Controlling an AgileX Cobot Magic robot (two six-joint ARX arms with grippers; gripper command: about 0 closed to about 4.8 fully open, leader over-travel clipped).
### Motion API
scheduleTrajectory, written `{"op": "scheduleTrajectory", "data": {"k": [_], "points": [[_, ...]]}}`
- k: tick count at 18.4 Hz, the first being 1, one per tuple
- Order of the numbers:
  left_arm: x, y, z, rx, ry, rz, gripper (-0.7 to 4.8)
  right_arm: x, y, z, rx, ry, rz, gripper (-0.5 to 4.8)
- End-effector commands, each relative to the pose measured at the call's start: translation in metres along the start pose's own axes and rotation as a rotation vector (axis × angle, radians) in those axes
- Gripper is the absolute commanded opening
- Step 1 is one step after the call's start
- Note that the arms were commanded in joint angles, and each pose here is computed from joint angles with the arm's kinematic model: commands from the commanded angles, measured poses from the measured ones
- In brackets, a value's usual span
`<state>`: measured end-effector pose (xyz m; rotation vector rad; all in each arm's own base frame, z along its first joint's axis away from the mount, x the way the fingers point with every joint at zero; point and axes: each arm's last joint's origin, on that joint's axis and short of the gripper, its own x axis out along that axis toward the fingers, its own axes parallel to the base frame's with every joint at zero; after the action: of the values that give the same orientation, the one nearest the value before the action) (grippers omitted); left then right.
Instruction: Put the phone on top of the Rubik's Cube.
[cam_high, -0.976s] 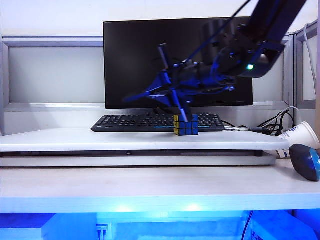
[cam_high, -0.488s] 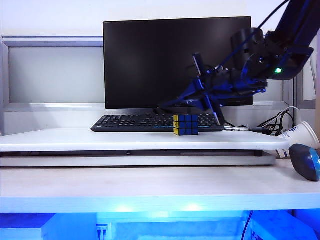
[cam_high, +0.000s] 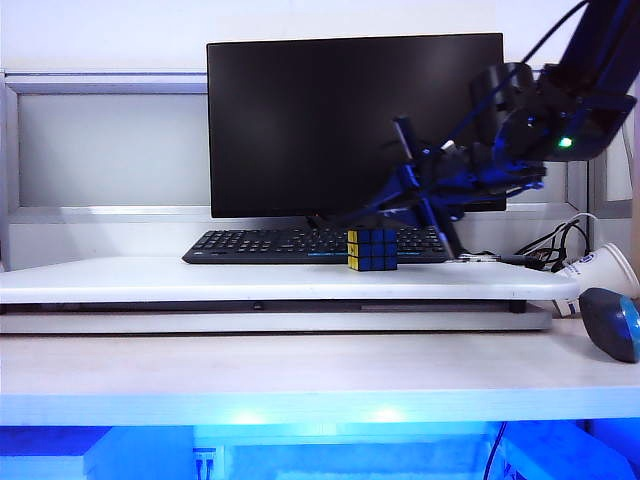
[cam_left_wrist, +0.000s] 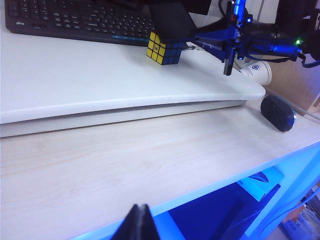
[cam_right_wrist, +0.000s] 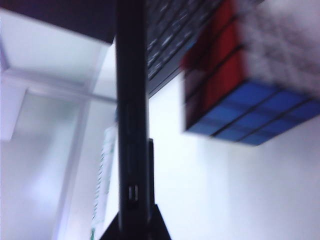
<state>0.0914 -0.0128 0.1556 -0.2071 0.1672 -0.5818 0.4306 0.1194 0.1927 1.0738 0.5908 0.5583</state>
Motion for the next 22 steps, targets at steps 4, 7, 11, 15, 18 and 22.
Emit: {"op": "scheduleTrajectory", "data": {"k": [4, 7, 11, 15, 18, 22], "points": [[0.000, 0.000, -0.001, 0.000, 0.007, 0.006, -0.04, -0.003, 0.004, 0.007, -0.029, -0.017, 0.027, -0.09], [0.000, 0.000, -0.001, 0.000, 0.007, 0.006, -0.04, -0.002, 0.001, 0.006, -0.023, -0.012, 0.017, -0.09], [0.000, 0.001, -0.001, -0.001, 0.004, 0.020, -0.04, 0.000, -0.003, 0.005, -0.016, -0.001, 0.013, -0.09], [0.000, 0.001, -0.001, -0.001, 0.004, 0.020, -0.04, 0.000, -0.005, 0.004, 0.034, 0.009, -0.007, 1.16], [0.000, 0.001, -0.001, -0.001, 0.005, 0.021, -0.04, 0.000, -0.007, 0.003, 0.046, 0.019, -0.027, 1.73], [0.000, 0.001, -0.001, -0.001, 0.004, 0.020, -0.04, 0.000, -0.007, 0.002, 0.047, 0.036, -0.018, 3.78]]}}
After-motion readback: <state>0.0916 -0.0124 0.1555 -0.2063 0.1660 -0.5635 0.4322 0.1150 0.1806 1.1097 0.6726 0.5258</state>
